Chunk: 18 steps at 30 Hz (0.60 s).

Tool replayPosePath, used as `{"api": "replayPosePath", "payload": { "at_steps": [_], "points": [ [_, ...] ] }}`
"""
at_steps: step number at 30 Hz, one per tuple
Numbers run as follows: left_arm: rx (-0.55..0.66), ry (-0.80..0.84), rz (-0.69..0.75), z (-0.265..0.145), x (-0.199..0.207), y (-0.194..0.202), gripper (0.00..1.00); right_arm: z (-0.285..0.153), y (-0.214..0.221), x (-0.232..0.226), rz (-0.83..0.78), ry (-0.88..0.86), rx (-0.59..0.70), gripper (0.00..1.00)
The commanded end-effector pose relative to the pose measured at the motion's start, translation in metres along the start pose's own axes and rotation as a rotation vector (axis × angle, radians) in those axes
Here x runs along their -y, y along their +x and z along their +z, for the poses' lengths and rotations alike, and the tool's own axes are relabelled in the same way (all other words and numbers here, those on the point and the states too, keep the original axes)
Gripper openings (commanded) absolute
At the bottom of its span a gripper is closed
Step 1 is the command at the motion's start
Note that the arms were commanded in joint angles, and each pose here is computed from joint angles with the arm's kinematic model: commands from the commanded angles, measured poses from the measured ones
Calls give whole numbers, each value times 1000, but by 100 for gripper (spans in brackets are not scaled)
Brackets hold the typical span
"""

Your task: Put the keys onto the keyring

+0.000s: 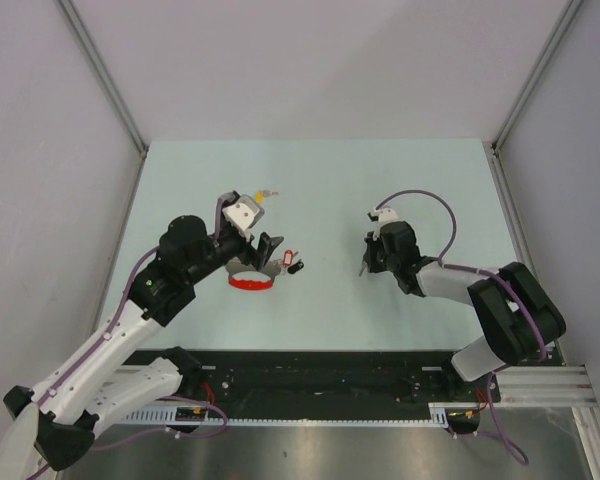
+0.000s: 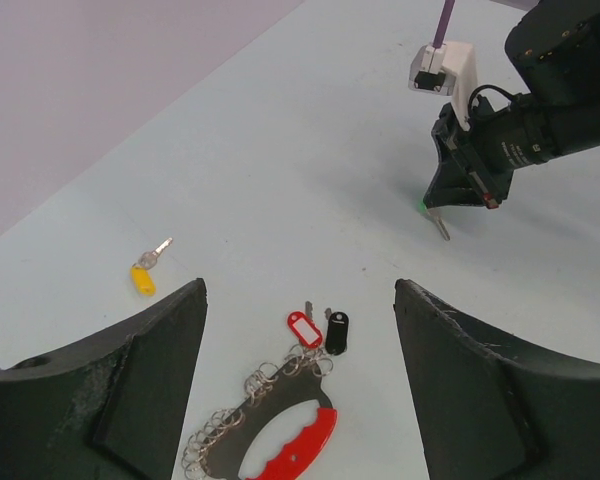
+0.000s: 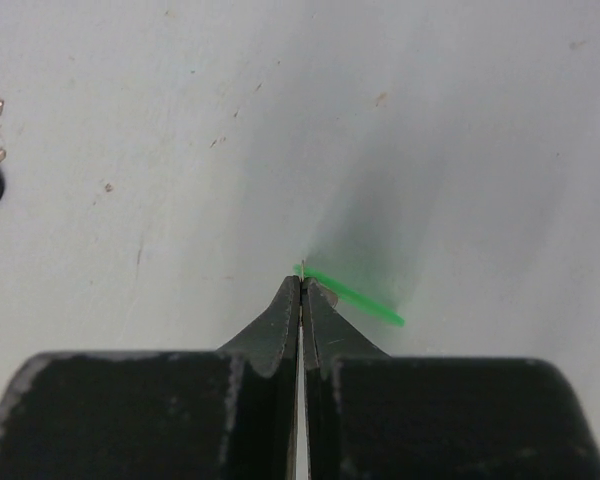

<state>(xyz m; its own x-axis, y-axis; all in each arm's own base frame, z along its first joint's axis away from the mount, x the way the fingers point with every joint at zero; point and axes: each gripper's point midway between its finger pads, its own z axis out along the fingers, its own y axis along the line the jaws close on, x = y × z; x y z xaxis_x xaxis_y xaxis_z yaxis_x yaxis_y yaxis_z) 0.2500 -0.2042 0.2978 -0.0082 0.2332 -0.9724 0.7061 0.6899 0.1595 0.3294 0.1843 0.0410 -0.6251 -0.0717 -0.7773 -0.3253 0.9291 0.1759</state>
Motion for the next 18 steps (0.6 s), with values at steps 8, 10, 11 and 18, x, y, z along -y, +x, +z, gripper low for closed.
{"api": "replayPosePath", "payload": {
  "at_steps": [8,10,11,18],
  "points": [
    [2,-18,16,1,-3,-1,81,18,-10,6,-93,53,88,5],
    [-2,-22,15,1,-4,0,81,17,-11,5,-97,49,87,13],
    [-2,-20,14,2,-4,0,81,14,-15,4,-95,47,97,16],
    [-2,-30,14,2,-5,1,82,-17,-53,-12,-70,-1,204,37]
  ]
}}
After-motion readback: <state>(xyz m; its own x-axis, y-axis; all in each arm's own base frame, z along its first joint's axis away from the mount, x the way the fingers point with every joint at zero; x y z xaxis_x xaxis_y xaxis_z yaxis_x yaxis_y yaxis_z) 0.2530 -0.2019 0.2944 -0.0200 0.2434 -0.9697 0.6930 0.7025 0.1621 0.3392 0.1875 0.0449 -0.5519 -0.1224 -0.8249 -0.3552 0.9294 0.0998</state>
